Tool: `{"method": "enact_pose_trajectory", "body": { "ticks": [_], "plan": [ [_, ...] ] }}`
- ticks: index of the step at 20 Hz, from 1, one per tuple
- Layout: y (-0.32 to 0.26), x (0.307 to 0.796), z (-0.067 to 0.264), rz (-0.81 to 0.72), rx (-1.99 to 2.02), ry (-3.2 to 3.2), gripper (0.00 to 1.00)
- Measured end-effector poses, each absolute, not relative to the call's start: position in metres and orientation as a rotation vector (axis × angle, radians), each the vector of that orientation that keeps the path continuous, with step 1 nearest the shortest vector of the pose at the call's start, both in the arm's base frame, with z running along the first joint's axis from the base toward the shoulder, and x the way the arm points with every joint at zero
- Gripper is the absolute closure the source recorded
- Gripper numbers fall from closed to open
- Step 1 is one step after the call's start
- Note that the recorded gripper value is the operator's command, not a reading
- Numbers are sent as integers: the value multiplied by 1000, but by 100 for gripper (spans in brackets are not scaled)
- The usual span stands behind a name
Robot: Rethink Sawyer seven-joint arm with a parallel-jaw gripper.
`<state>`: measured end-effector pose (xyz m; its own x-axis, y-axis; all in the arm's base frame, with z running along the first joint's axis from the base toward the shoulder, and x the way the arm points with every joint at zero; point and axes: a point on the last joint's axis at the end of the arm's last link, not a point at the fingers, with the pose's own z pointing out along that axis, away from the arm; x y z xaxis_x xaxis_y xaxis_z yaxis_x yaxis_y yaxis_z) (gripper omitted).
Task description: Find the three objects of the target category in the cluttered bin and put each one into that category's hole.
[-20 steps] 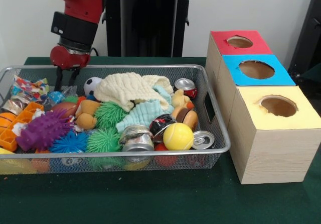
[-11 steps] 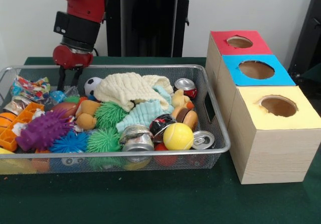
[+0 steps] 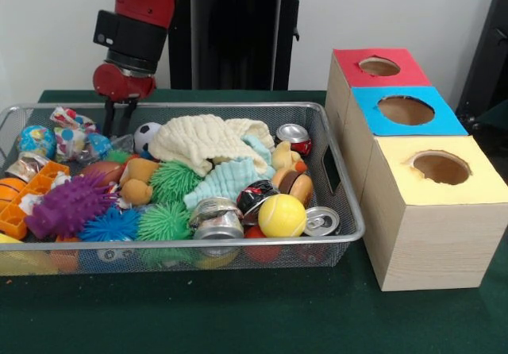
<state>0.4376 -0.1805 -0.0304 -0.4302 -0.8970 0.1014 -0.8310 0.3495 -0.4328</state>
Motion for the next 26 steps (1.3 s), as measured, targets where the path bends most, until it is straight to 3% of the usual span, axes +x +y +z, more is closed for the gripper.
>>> {"method": "enact_pose_trajectory", "body": {
  "ticks": [17,26],
  "plan": [
    [-181,435,-17,-576,-1677,2386,100],
    [-152,438,17,-542,-1812,2284,100]
  ]
}}
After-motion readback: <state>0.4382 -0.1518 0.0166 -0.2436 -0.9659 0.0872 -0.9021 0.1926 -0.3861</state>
